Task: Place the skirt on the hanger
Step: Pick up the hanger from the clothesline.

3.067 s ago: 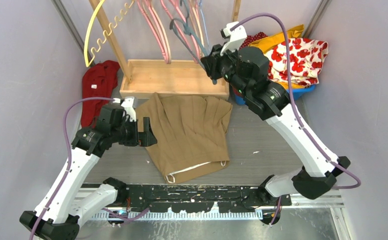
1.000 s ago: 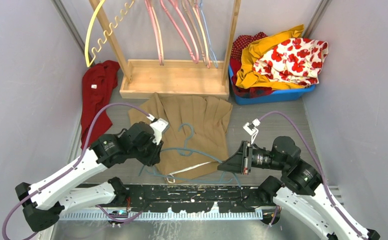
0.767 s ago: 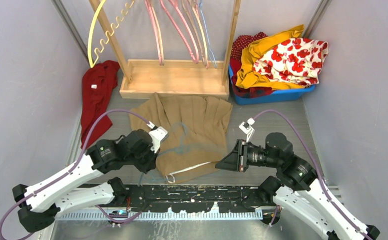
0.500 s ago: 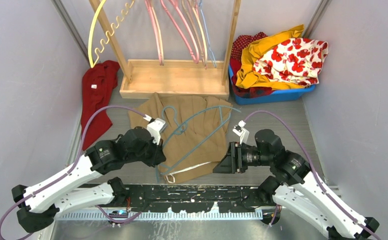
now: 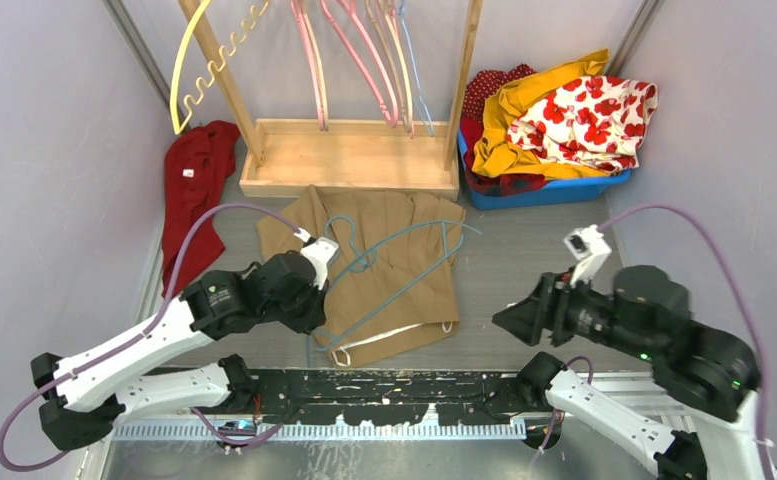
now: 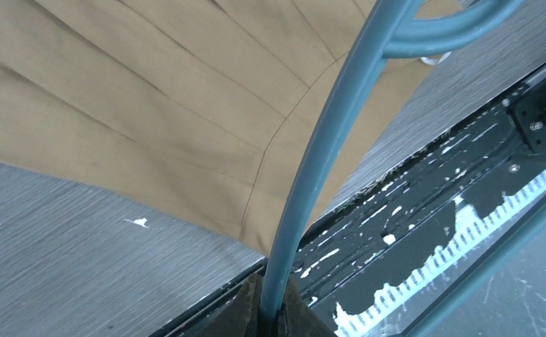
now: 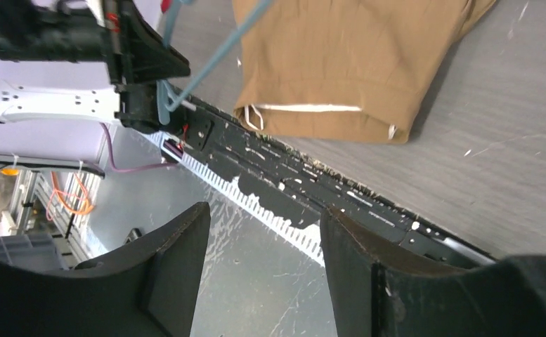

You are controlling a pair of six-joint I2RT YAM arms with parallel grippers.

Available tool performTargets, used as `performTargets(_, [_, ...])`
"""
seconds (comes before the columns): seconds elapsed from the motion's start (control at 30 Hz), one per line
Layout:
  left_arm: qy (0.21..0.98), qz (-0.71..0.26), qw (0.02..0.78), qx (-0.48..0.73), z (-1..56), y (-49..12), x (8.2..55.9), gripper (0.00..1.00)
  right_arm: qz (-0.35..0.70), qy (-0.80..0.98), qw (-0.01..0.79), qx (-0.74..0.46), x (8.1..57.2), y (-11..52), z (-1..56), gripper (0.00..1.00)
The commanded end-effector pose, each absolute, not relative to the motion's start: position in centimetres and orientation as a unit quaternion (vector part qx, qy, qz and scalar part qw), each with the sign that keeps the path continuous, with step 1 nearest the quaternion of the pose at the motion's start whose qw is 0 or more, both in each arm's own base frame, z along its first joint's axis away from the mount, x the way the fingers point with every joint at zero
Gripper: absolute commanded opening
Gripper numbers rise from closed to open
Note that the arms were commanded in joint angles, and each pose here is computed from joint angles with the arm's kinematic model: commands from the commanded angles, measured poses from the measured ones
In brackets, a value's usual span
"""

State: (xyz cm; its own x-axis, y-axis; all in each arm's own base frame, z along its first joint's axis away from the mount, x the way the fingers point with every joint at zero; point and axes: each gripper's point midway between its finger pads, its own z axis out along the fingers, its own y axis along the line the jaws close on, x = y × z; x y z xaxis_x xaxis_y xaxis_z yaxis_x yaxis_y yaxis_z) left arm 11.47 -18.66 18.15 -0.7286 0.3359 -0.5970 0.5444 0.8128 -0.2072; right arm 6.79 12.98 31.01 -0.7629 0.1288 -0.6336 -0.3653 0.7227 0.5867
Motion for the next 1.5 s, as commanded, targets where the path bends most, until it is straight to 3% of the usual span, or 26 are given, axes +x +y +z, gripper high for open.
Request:
performTargets(0.0, [0.912, -0.152, 0.272, 0.268, 19.0, -18.5, 11.4, 0.0, 0.302, 0.877, 0.363, -0.092, 7.6, 11.1, 32.8, 0.63])
performTargets(0.2, [0.892, -0.083, 0.256, 0.363, 18.9, -19.5, 9.7, 0.0, 0.285, 0.873, 0.366, -0.153, 10.4, 13.6, 35.2, 0.62])
performTargets(0.4, [0.848, -0.066, 0.298, 0.434, 20.4, -21.4, 7.5, 0.0, 0.283, 0.871, 0.335, -0.22, 12.7, 17.0, 34.9, 0.63])
performTargets(0.73, [0.793, -0.071, 0.358, 0.487, 22.7, -23.9, 5.4, 0.0, 0.4, 0.841, 0.211, -0.298, 8.1, 21.1, 33.0, 0.64])
performTargets(1.17, [0.782, -0.089, 0.381, 0.485, 23.8, -24.3, 5.8, 0.0, 0.457, 0.826, 0.154, -0.292, 5.2, 21.6, 30.8, 0.61])
performTargets(1.37, [0.778, -0.094, 0.387, 0.486, 23.9, -25.0, 5.8, 0.0, 0.461, 0.826, 0.139, -0.293, 5.4, 22.5, 29.6, 0.57])
performTargets(1.47, [0.777, -0.093, 0.389, 0.486, 23.8, -25.2, 5.9, 0.0, 0.455, 0.829, 0.137, -0.294, 5.7, 22.9, 29.2, 0.49])
